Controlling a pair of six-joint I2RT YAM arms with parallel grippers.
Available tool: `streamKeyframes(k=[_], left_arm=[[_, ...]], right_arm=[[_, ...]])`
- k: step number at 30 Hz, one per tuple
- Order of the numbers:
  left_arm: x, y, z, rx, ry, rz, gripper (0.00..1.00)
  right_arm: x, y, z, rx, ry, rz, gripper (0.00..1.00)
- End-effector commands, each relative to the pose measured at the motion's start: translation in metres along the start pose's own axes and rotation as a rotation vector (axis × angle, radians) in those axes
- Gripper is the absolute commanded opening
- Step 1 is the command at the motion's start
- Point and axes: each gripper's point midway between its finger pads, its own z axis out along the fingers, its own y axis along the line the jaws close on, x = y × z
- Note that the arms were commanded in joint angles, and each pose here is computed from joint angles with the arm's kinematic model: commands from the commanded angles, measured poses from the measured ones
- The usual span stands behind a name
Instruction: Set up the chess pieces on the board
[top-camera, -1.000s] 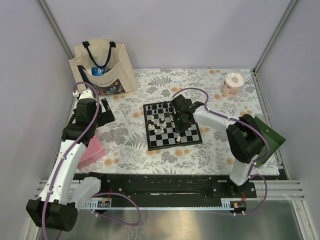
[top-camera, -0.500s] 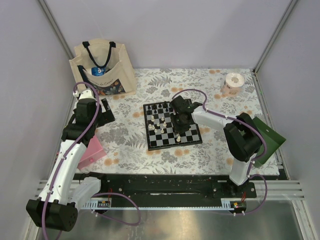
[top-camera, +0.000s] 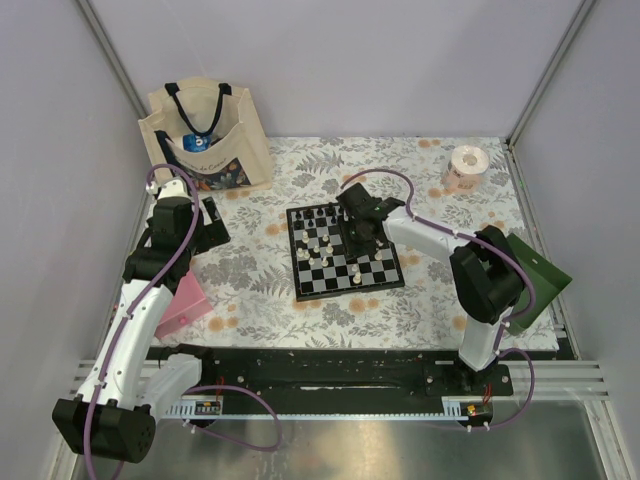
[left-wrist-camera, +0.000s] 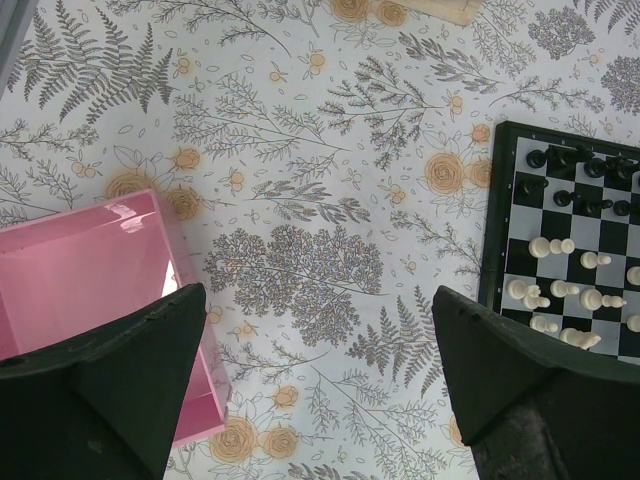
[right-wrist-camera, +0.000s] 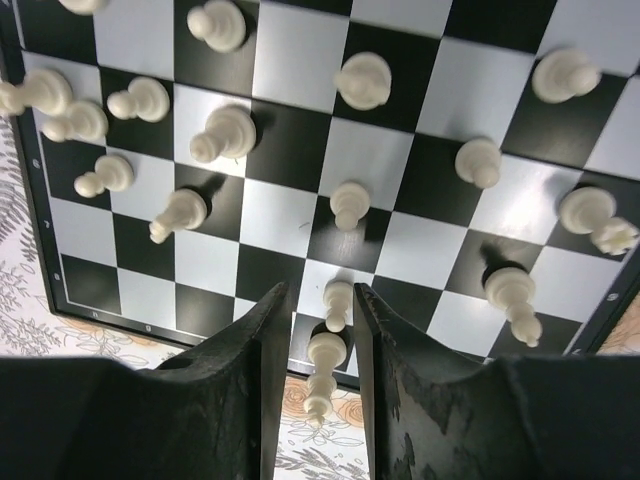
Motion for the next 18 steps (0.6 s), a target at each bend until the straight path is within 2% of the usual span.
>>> streamKeyframes(k=[1,8,11,12,13,18], left_arm=[[-0.011,-0.004,-0.001,0.025,-0.052,-0.02,0.99],[-0.012,-0.005,-0.002,0.03,-0.053,-0.022,0.99],[-0.013,-0.005,-0.001,0.032,-0.053,-0.024,0.99],[-0.012,-0.006,-0.001,0.033,-0.051,-0.024,0.99],[-0.012,-0.006,-0.001,0.032,-0.05,-0.022,0.99],[-0.012,-0.006,-0.001,0.034,-0.049,-0.022,0.99]], right_arm=[[-0.039,-0.001,-0.037,0.042,-0.137,-0.031,0.4],[-0.04,-0.047,-0.058,0.134,-0.19,0.066,0.42],[-0.034,-0.064,-0.057,0.143,-0.184,0.102,0.44],[-0.031,-0.066,-0.055,0.138,-0.176,0.11,0.51],[-0.029,-0.067,-0.053,0.131,-0.165,0.111,0.53],[-0.021,-0.073,-0.04,0.141,-0.116,0.129,0.52]])
